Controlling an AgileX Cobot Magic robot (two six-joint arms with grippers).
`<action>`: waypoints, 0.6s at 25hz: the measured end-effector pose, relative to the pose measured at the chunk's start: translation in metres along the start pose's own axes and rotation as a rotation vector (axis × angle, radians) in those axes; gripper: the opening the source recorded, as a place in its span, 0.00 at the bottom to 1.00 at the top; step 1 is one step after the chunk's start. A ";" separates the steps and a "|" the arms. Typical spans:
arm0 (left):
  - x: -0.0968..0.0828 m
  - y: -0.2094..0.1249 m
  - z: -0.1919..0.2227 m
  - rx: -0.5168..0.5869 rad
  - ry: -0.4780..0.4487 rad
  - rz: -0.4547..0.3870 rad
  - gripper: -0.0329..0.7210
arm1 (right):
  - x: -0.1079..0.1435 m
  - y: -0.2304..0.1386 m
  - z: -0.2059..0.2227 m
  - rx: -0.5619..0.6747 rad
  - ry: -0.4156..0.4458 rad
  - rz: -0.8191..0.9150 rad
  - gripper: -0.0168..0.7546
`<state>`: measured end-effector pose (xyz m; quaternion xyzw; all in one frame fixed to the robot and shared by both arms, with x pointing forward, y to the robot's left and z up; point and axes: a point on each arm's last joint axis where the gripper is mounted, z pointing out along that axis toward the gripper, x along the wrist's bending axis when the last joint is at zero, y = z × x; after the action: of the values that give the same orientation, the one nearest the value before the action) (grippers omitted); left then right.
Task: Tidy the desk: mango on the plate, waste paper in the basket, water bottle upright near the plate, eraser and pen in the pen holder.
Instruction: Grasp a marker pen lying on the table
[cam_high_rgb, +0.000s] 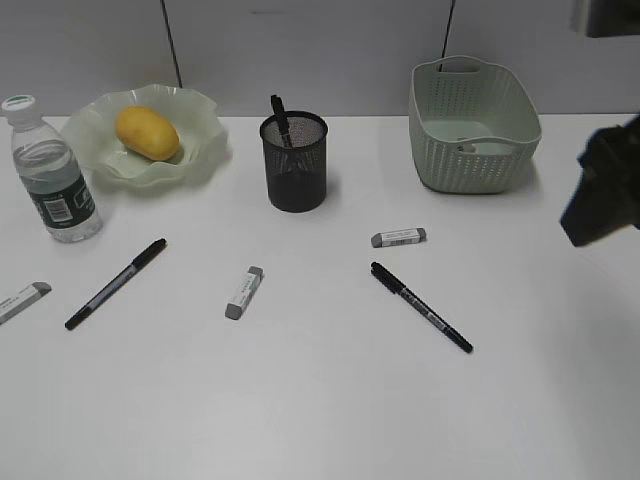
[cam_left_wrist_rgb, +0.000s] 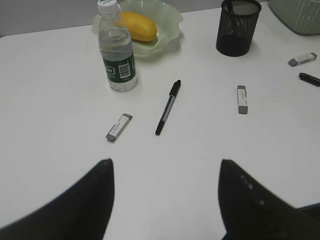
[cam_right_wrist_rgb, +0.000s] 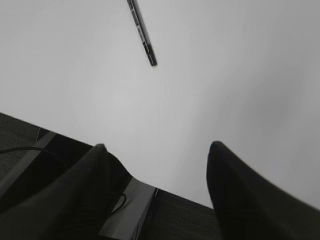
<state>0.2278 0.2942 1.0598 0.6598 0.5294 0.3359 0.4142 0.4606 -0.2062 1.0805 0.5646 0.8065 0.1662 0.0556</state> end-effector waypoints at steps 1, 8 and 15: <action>0.000 0.000 0.000 0.000 0.000 0.000 0.70 | 0.000 -0.012 -0.005 -0.012 0.000 0.007 0.66; 0.000 0.000 0.000 0.000 0.000 0.000 0.67 | -0.005 -0.090 -0.013 -0.051 -0.040 0.072 0.66; 0.000 0.000 0.000 0.000 0.000 0.000 0.66 | -0.007 -0.147 -0.013 -0.095 -0.038 0.120 0.66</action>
<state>0.2278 0.2942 1.0598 0.6598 0.5294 0.3359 0.4142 0.3286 -0.2601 1.0434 0.6117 0.7612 0.1968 0.0874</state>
